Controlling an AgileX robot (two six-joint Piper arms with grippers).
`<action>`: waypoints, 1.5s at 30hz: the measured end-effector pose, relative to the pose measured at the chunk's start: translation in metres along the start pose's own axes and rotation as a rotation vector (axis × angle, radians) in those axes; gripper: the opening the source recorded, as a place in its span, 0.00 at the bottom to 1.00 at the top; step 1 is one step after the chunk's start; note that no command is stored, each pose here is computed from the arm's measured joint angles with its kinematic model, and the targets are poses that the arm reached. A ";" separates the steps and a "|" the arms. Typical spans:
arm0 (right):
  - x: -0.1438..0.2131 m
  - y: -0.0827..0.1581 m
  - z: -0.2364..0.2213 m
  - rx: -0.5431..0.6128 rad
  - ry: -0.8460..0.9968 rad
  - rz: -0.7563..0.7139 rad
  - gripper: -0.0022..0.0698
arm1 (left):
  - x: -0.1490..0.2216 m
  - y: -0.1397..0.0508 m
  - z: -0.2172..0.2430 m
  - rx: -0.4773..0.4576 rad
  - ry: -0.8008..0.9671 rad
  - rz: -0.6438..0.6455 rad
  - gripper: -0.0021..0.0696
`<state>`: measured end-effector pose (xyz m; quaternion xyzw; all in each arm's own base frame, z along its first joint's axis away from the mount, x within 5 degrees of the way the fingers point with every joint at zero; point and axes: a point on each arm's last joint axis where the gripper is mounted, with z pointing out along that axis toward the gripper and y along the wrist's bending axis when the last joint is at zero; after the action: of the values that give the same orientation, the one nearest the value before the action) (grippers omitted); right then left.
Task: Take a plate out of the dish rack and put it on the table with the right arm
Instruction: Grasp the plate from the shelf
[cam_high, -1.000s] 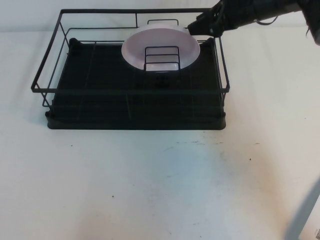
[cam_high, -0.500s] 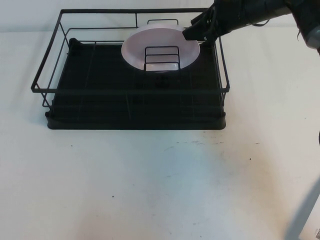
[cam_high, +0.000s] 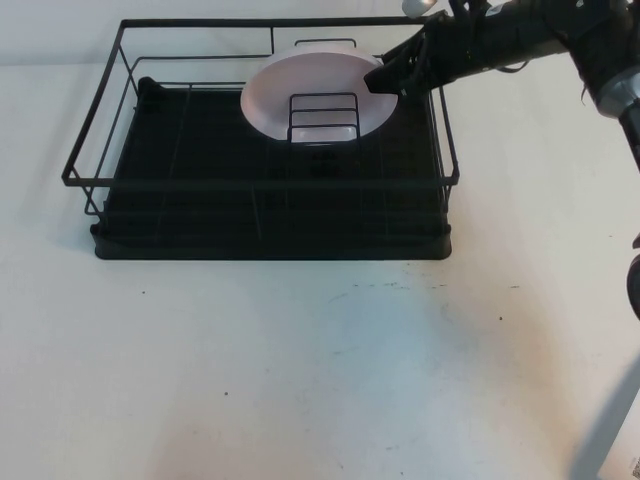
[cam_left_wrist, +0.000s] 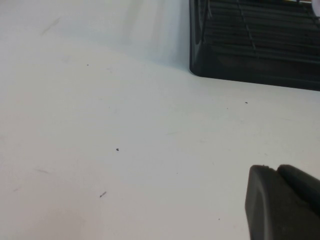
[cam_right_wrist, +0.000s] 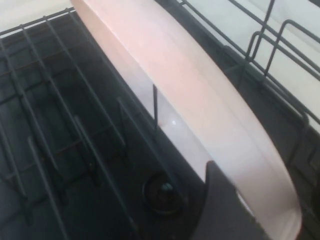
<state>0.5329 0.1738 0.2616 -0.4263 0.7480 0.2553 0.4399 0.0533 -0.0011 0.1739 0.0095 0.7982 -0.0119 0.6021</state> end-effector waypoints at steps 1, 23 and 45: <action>0.000 -0.001 0.000 0.005 -0.004 0.001 0.50 | 0.000 0.000 0.000 0.000 0.000 0.000 0.02; 0.013 -0.018 0.019 0.112 -0.103 0.050 0.50 | 0.000 0.000 0.000 0.000 0.000 0.000 0.02; 0.016 -0.021 0.025 0.117 -0.168 0.099 0.41 | 0.000 0.000 0.000 0.000 0.000 0.000 0.02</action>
<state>0.5580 0.1753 0.2353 -0.3395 0.7424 0.2673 0.5120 0.0533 -0.0011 0.1739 0.0095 0.7982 -0.0119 0.6021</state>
